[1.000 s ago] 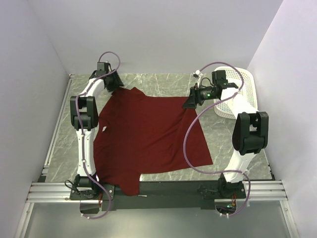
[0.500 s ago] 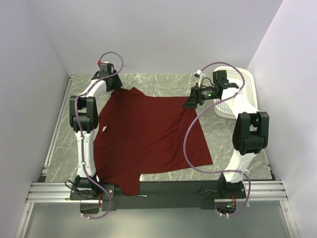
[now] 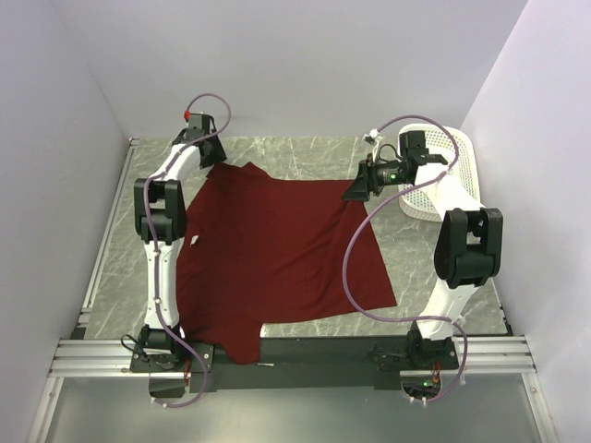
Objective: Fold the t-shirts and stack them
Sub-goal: Flatten the tshirt out
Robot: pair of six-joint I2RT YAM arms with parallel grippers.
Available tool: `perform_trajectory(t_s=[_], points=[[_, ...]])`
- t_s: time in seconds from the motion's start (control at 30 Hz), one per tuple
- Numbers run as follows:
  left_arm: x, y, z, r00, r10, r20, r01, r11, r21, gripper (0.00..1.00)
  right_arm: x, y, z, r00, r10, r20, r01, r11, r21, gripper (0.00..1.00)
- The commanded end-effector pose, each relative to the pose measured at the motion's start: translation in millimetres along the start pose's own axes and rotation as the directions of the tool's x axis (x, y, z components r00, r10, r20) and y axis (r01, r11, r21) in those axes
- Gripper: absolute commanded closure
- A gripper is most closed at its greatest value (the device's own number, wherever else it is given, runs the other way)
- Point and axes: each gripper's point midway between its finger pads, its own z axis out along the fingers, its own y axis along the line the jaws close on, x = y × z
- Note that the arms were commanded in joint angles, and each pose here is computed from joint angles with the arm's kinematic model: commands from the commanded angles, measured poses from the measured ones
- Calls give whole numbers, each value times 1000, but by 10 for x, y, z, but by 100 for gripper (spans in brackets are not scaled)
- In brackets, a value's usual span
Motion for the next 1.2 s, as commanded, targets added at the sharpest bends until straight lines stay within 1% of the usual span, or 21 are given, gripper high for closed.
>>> perform_trajectory(t_s=[0.0,0.1,0.2,0.23,0.3,0.33,0.43,0.47,0.5,0.53,0.57,0.6,0.73,0.8,0.9,0.93,1.0,1.03,1.1,1.13,1.17], points=[[65,52,32,999,25,-28,-26,999,-29,49,-66,95,-73,1000,-14,26,15,1000,-22,34],[96,79,51,999,38,-37,-39,999,-37,51,-58,76,-81,1000,-9,26,9,1000,-21,34],[176,80,95,997,51,-60,-52,998,-25,59,-62,75,-88,1000,-8,27,9,1000,-20,34],[201,56,100,996,57,-69,-58,998,-12,69,-66,81,-91,1000,-11,29,11,1000,-19,34],[222,-11,87,995,63,-81,-60,998,34,84,-70,74,-103,999,-9,30,10,1000,-15,34],[251,-15,86,994,66,-84,-63,997,43,99,-70,68,-105,999,-7,32,8,1000,-16,34],[116,-240,-100,996,86,-35,-79,985,154,100,-67,61,-118,999,-3,34,3,1000,-15,34],[-113,-379,-269,995,91,39,-97,975,198,100,-69,57,-117,999,-3,34,3,1000,-15,34],[-170,-473,-374,992,107,64,-119,964,239,100,-71,57,-124,999,-4,35,4,1000,-14,34],[-91,-473,-416,992,114,57,-125,959,255,100,-71,60,-124,999,-4,36,4,1000,-16,34],[-346,-604,-663,983,110,144,-149,943,298,100,-78,65,-126,999,-6,37,7,1000,-16,34],[-388,-639,-778,979,114,168,-164,934,318,100,-84,67,-142,999,-8,40,8,1000,-14,34],[-326,-704,-1367,962,139,235,-226,890,397,100,-83,64,-163,999,-7,44,8,1000,-13,34],[-272,-668,-1518,953,154,260,-251,881,401,100,-78,65,-166,999,-6,43,7,1000,-18,34],[114,-597,-1722,955,204,216,-280,860,427,100,-74,68,-163,999,-4,41,5,1000,-23,34],[301,-533,-1761,960,220,172,-274,864,424,100,-73,72,-161,999,-1,41,2,1000,-27,34],[617,-631,-1845,959,269,87,-276,829,485,100,-80,82,-168,999,-5,40,6,1000,-29,34],[875,-588,-1864,958,286,-15,-241,834,497,98,-89,91,-171,999,-9,42,10,999,-31,34],[1309,-678,-1972,931,341,-132,-212,797,565,89,-100,108,-180,999,-14,43,15,999,-34,34],[1470,-685,-2034,919,355,-170,-198,790,581,77,-107,118,-184,999,-17,44,18,999,-37,34],[1696,-719,-2098,900,381,-213,-193,784,590,69,-116,126,-185,999,-18,46,20,999,-41,34]])
